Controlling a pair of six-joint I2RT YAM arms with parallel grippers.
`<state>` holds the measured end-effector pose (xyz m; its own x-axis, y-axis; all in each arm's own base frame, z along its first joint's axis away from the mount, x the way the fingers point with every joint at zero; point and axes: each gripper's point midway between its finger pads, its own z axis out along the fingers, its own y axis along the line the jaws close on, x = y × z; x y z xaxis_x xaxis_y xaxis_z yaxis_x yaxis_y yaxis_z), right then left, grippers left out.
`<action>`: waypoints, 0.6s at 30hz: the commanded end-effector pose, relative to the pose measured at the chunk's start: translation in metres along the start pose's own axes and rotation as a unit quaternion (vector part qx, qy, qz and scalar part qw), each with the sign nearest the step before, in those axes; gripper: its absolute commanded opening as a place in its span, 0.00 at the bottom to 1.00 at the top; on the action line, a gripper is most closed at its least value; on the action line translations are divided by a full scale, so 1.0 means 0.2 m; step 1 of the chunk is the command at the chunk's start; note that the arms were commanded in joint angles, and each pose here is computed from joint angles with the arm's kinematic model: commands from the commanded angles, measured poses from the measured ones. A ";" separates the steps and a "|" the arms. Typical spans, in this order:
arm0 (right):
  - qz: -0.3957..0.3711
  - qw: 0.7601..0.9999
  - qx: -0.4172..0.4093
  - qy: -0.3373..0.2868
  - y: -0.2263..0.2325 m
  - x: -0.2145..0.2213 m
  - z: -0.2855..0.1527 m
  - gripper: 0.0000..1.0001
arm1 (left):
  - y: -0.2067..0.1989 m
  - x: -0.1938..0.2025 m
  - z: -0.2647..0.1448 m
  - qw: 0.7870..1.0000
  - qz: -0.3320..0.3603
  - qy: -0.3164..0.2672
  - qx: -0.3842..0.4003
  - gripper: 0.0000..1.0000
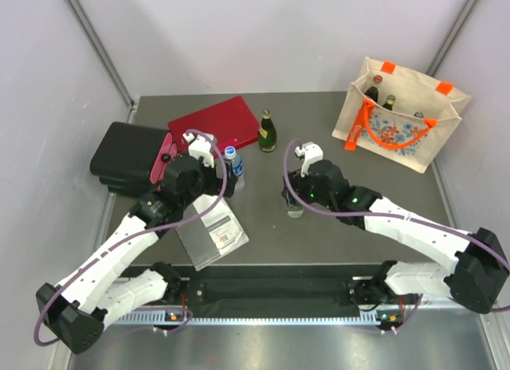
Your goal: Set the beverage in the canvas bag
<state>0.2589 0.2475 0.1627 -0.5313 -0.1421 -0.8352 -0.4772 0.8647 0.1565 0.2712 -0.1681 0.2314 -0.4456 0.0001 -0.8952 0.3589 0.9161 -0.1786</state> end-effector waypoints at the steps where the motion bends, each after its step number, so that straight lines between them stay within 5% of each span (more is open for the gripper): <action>1: -0.002 1.000 0.004 -0.027 0.06 -0.05 0.02 0.72 | -0.02 -0.06 0.02 1.000 0.001 -0.024 0.008 0.94; 9: -0.014 0.999 0.047 -0.018 0.03 0.03 0.05 0.58 | -0.02 -0.07 0.00 1.000 0.003 -0.030 0.009 0.94; 18: -0.022 0.996 0.076 -0.035 -0.02 -0.01 0.02 0.12 | -0.02 -0.07 -0.01 0.999 0.003 -0.032 0.011 0.93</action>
<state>0.2664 0.2455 0.1554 -0.4831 -0.1679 -0.8593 -0.3963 0.9171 0.0437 0.2719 -0.1687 0.2300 -0.4456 0.0014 -0.8952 0.3600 0.9159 -0.1778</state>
